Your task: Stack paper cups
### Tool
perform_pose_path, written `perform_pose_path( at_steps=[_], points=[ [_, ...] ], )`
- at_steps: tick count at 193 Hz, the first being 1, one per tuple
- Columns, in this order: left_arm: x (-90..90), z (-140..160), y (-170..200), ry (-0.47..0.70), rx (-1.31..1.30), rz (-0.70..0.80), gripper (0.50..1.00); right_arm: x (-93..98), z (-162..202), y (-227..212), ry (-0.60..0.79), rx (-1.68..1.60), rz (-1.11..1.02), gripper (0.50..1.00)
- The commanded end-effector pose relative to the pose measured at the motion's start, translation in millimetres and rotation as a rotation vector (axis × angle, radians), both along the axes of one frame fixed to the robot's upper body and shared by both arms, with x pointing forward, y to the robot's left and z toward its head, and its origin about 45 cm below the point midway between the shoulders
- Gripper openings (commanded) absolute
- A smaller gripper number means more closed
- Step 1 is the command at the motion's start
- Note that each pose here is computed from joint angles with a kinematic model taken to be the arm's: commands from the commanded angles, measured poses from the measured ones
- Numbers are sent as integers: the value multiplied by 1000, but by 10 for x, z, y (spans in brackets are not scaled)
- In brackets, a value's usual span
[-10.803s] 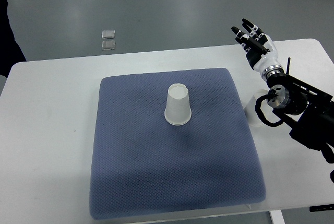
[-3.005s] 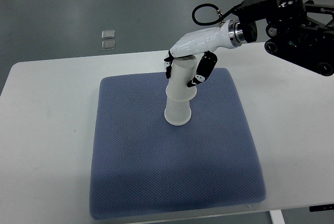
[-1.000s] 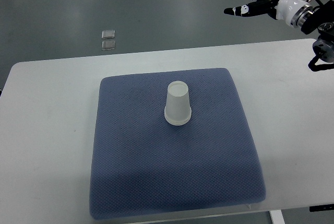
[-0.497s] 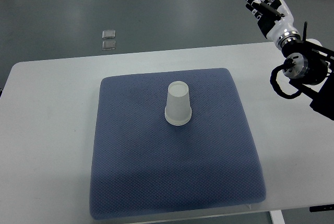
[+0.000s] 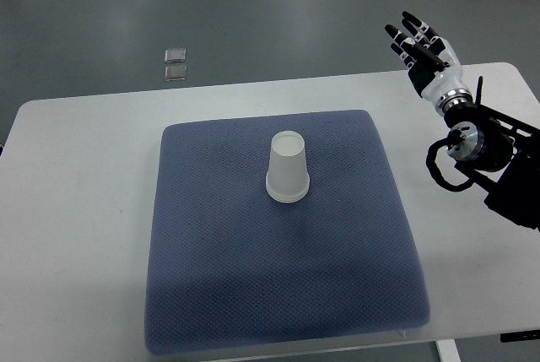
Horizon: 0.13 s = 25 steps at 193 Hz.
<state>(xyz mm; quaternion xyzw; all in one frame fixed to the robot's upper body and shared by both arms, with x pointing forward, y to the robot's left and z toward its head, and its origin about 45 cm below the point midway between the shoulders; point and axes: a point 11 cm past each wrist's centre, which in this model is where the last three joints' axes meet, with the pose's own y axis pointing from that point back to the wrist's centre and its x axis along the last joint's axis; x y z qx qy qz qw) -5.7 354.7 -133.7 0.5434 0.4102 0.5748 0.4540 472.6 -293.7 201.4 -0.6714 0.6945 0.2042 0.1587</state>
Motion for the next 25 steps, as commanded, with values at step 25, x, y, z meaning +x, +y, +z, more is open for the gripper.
perform_pose_path(
  at_steps=[25],
  points=[
    [0,0,0,0,0,0,1000,-71,-151,55,29,14,2,913]
  ],
)
